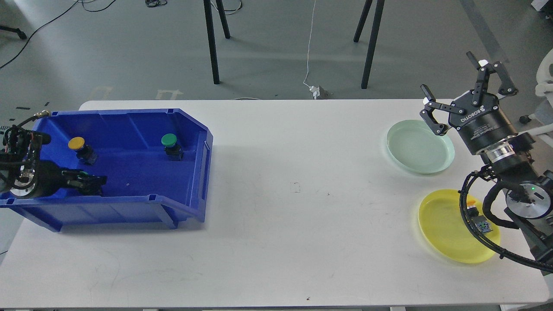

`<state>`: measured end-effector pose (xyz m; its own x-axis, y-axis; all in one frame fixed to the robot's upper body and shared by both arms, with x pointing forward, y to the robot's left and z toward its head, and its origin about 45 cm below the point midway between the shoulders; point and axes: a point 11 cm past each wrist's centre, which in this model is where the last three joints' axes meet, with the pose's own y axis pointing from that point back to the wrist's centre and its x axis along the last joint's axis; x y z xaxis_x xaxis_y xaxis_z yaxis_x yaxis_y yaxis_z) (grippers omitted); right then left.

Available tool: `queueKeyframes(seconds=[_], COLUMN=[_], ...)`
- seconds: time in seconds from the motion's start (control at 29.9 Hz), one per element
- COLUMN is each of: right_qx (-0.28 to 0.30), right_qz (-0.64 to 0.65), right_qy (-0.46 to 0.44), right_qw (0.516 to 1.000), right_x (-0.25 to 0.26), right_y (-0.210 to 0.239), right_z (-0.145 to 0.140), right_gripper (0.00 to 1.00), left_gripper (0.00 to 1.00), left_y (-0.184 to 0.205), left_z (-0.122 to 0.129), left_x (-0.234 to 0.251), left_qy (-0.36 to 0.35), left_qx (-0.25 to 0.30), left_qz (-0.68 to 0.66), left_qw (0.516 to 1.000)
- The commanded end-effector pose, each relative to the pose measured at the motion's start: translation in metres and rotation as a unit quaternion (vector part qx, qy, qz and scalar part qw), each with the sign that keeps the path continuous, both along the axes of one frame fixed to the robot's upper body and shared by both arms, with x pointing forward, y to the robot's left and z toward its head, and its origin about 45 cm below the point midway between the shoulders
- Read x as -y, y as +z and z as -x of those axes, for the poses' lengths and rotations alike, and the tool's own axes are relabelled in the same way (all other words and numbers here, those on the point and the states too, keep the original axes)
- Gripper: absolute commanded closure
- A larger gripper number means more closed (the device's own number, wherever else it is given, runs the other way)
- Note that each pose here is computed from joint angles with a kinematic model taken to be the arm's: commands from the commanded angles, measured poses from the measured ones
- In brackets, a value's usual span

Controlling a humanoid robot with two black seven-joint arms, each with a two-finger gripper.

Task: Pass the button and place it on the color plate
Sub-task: 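Grasp the green-topped button near the bin edge with the left gripper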

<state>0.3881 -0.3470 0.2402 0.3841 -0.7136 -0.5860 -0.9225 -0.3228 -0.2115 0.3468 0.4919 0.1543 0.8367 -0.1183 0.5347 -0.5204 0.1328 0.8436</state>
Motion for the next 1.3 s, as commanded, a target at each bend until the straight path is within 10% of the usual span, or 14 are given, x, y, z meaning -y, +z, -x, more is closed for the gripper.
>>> queueKeyframes(seconds=[0.0,1.27], right_qx=[0.003,0.000], right_qz=[-0.004,-0.014], right_qy=[0.007,-0.004], right_qw=[1.000,1.000], right_x=[-0.0040,0.0028], right_y=[0.0021,-0.0017], right_z=[0.0027,0.0098], right_gripper=[0.02,0.02], left_gripper=[0.30,0.67], left_y=[0.0006,0.0005], left_z=[-0.0006,-0.0002], left_x=[0.0000,-0.0049], left_qy=[0.002,0.010], left_qx=[0.000,-0.002], left_qz=[0.001,-0.003], left_qw=[1.000,1.000])
